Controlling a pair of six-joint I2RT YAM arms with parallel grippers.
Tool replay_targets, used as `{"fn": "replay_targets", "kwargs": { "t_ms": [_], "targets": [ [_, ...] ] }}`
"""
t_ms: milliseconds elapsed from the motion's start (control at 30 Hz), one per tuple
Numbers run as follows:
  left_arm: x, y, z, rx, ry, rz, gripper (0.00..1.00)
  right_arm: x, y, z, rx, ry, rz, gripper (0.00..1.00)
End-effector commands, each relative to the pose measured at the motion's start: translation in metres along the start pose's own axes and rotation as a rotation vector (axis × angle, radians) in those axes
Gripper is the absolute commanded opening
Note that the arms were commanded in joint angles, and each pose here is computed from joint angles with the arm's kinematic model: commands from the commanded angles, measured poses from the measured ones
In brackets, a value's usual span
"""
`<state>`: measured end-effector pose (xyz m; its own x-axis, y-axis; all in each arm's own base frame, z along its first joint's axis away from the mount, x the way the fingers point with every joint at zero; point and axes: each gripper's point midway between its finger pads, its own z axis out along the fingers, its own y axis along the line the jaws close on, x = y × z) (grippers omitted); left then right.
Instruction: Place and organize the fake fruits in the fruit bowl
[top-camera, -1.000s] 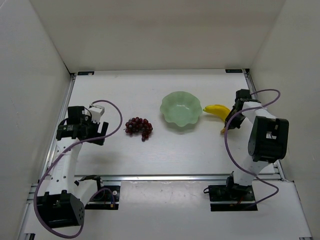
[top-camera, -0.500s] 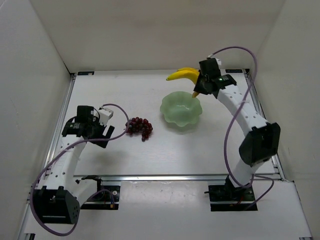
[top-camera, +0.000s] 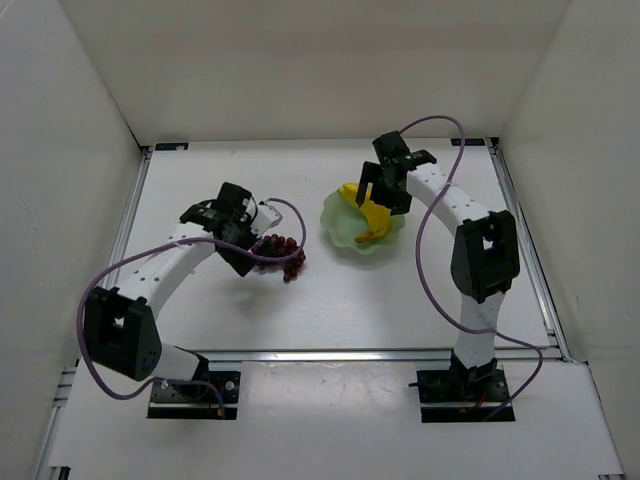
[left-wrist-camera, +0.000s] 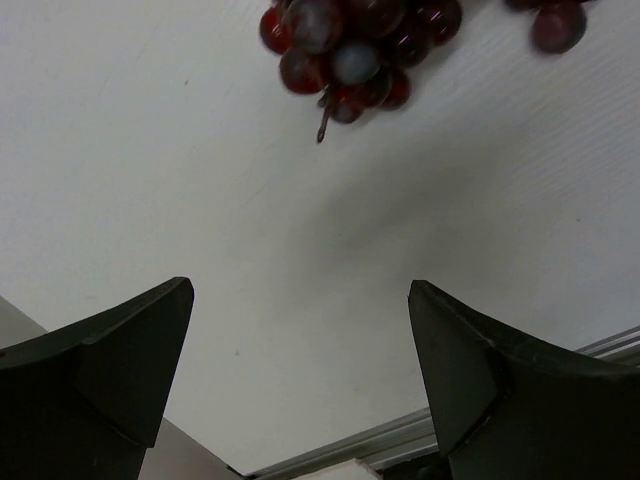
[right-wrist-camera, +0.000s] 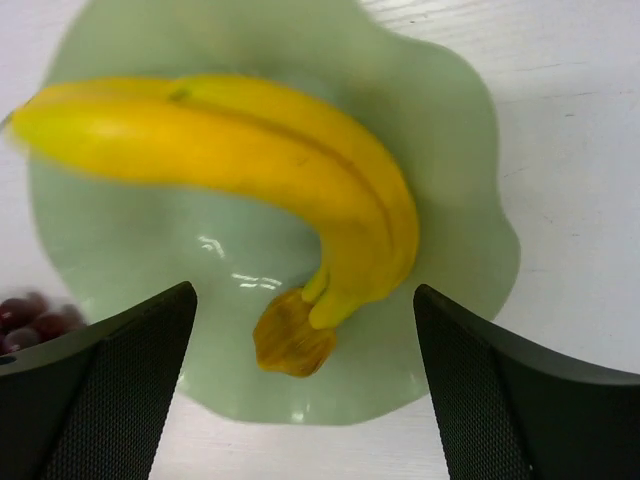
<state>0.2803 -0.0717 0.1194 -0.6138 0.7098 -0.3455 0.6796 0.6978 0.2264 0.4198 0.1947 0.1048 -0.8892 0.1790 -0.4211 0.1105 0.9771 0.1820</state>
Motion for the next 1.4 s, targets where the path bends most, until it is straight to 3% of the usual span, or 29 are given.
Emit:
{"fn": "replay_targets", "kwargs": {
  "t_ms": [0, 267, 567, 633, 667, 767, 800, 900, 1100, 1233, 1367],
  "targets": [
    [-0.039, 0.004, 0.000, -0.031, -0.072, 0.068, 1.00, -0.030, 0.022, -0.054, -0.107, -0.116, -0.014, 0.93],
    [-0.090, -0.006, 0.031, 0.081, -0.097, 0.139, 1.00, -0.029, 0.010, -0.107, -0.128, -0.211, -0.037, 0.94],
    [-0.077, -0.019, 0.098, 0.179, 0.093, 0.176, 1.00, -0.041, -0.024, -0.134, -0.105, -0.277, 0.040, 0.95],
    [-0.070, -0.029, 0.101, 0.231, 0.126, 0.174, 0.92, -0.044, -0.027, -0.141, -0.109, -0.295, 0.049, 0.95],
    [-0.076, -0.031, 0.100, 0.247, 0.103, 0.171, 0.80, -0.046, -0.031, -0.141, -0.104, -0.297, 0.056, 0.95],
    [-0.080, -0.031, 0.093, 0.249, 0.092, 0.146, 0.56, -0.049, -0.034, -0.150, -0.108, -0.319, 0.055, 0.95],
    [-0.088, -0.026, 0.084, 0.227, 0.074, 0.129, 0.36, -0.051, -0.033, -0.150, -0.112, -0.327, 0.056, 0.95],
    [-0.113, -0.012, 0.054, 0.179, -0.001, 0.108, 0.10, -0.048, -0.035, -0.148, -0.111, -0.324, 0.056, 0.95],
    [-0.165, 0.012, -0.006, 0.033, -0.168, 0.125, 0.10, -0.044, -0.049, -0.141, -0.116, -0.317, 0.102, 0.95],
    [-0.223, 0.016, -0.053, -0.055, -0.355, 0.156, 0.10, -0.039, -0.064, -0.137, -0.090, -0.307, 0.127, 0.95],
    [-0.272, -0.002, -0.058, -0.054, -0.482, 0.206, 0.10, -0.034, -0.074, -0.131, -0.075, -0.297, 0.161, 0.95]
  ]
}}
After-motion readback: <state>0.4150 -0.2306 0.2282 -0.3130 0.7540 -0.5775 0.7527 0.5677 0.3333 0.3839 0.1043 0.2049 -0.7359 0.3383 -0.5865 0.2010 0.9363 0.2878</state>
